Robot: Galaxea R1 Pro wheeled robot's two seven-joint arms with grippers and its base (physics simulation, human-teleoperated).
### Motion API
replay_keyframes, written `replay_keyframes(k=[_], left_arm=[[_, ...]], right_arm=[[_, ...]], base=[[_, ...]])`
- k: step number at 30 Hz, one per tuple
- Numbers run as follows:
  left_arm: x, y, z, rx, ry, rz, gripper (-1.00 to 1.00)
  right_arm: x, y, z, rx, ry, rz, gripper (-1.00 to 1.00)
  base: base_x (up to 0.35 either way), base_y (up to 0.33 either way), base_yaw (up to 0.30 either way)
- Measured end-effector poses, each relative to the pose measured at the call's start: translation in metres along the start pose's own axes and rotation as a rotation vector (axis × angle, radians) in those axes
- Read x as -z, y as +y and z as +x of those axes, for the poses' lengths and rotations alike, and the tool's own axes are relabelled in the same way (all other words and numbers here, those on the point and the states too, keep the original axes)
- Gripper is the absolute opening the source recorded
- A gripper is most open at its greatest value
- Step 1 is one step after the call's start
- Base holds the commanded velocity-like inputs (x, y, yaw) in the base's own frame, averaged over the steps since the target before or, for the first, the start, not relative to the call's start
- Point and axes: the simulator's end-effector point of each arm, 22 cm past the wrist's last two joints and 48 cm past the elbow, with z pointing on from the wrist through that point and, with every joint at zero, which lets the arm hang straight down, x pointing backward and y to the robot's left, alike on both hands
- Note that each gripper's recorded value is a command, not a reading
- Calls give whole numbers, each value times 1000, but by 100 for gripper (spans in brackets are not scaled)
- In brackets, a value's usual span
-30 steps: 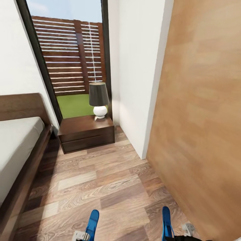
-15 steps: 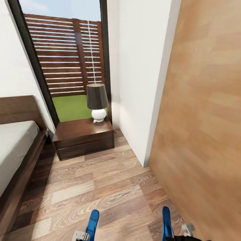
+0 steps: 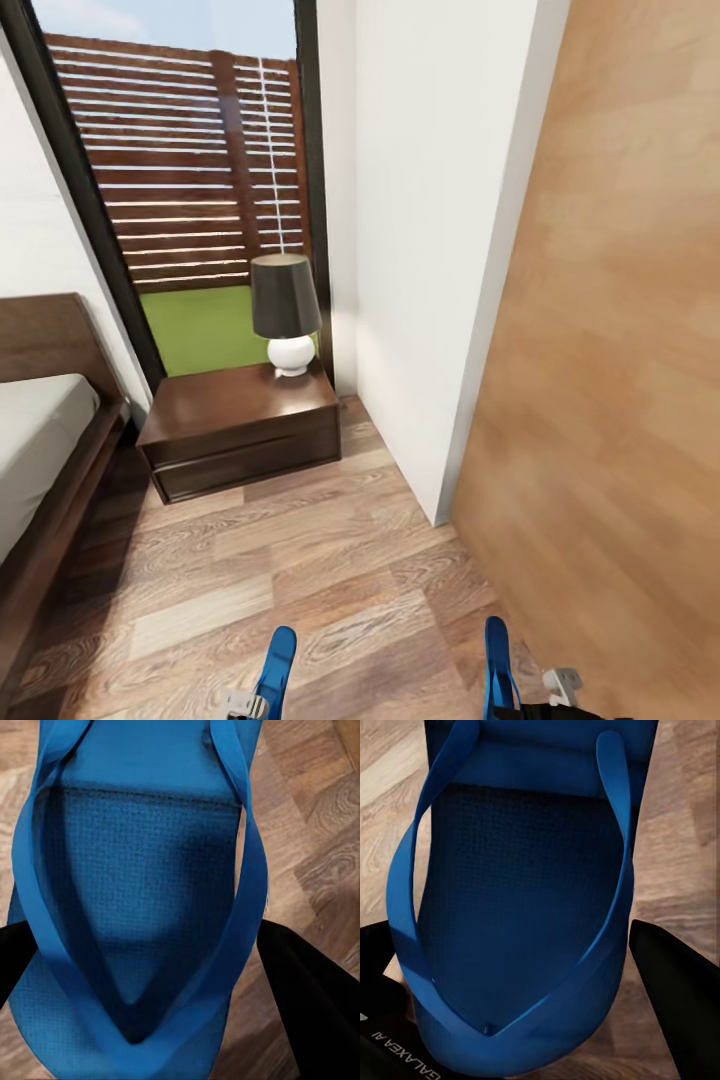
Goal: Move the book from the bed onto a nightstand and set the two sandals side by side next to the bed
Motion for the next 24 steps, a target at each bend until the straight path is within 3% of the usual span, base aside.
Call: replay_keyframes(k=[6, 11, 15, 24], left_arm=[[0, 0, 0, 0, 0, 0, -100], [0, 0, 0, 0, 0, 0, -100], [0, 0, 0, 1, -1, -1, -100], [0, 0, 0, 1, 0, -1, -100]], right_arm=[[0, 0, 0, 0, 0, 0, -100], [0, 0, 0, 0, 1, 0, -100], [0, 0, 0, 0, 1, 0, -100], [0, 0, 0, 0, 1, 0, -100]], base=[[328, 0, 30], [310, 0, 232], [99, 0, 252], [91, -10, 29]])
